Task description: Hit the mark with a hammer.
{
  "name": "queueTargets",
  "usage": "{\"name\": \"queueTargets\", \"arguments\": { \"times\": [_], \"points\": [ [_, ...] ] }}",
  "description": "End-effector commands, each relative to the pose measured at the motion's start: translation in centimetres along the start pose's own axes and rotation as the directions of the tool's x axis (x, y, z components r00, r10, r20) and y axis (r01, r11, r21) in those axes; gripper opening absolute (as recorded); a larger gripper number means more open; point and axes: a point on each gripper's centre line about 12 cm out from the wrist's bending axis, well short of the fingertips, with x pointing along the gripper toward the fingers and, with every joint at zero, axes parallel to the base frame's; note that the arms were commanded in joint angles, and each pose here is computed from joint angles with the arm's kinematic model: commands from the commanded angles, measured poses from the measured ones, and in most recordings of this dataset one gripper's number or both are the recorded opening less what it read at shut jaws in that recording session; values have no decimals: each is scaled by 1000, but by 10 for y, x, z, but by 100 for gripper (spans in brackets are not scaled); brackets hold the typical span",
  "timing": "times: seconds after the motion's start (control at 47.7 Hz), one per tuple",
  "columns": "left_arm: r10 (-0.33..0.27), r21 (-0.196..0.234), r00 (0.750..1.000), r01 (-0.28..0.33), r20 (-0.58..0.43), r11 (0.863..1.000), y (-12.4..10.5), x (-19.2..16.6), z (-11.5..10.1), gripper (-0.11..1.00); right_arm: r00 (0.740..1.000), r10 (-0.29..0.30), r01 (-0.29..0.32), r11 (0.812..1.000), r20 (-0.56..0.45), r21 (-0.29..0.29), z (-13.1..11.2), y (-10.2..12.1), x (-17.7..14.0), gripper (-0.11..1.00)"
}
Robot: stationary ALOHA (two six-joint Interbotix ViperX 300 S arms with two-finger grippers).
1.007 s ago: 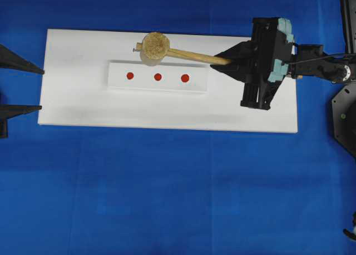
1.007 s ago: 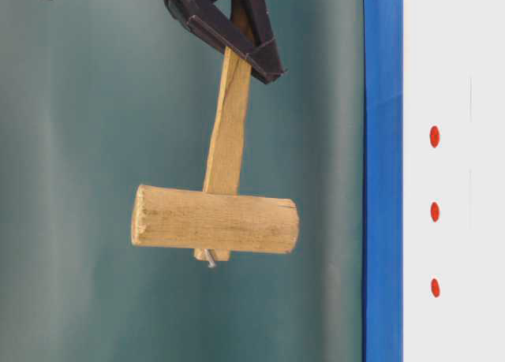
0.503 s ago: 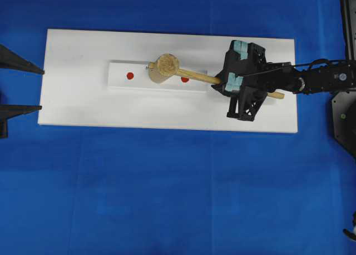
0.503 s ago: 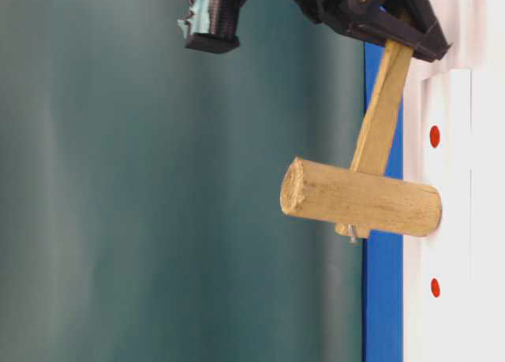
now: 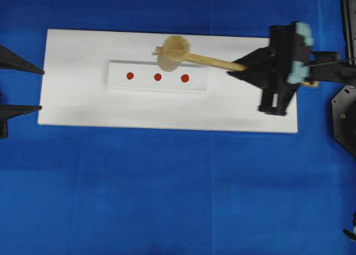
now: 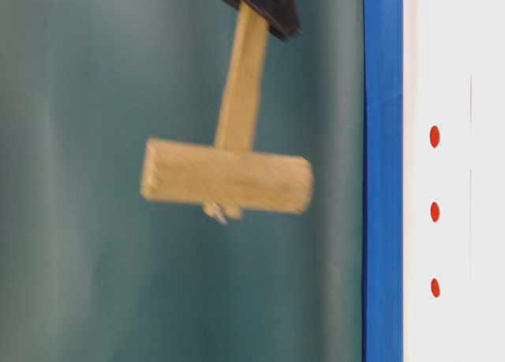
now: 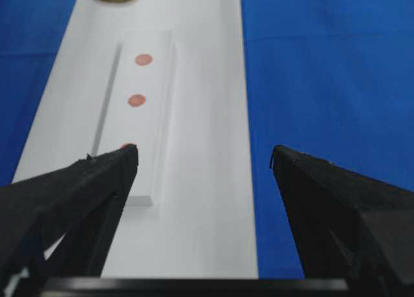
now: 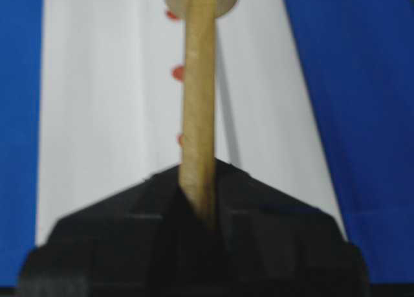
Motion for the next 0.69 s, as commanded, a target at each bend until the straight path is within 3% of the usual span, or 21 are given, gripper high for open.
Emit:
{"name": "queueTargets", "arguments": {
  "times": [0.0, 0.231, 0.336, 0.482, 0.671],
  "points": [
    [2, -2, 1000, -2, 8, 1000, 1, 1, 4, 82, 998, -2, 2, 1000, 56, 7, 10, -2, -12, 2],
    [2, -2, 1000, -2, 8, 1000, 1, 1, 4, 82, 998, -3, 3, 1000, 61, 10, 5, -4, -19, 2],
    [2, -2, 1000, -2, 9, 1000, 1, 1, 4, 82, 1000, -2, 2, 1000, 14, 13, -5, -3, -11, 2],
    [2, -2, 1000, -2, 9, 1000, 1, 1, 4, 82, 989, -23, 27, 999, -144, 26, -42, -3, 13, 2],
    [2, -5, 1000, -2, 6, 1000, 0, 1, 3, 82, 936, -45, 73, 995, -348, 69, -91, -3, 39, 2]
  ]
}}
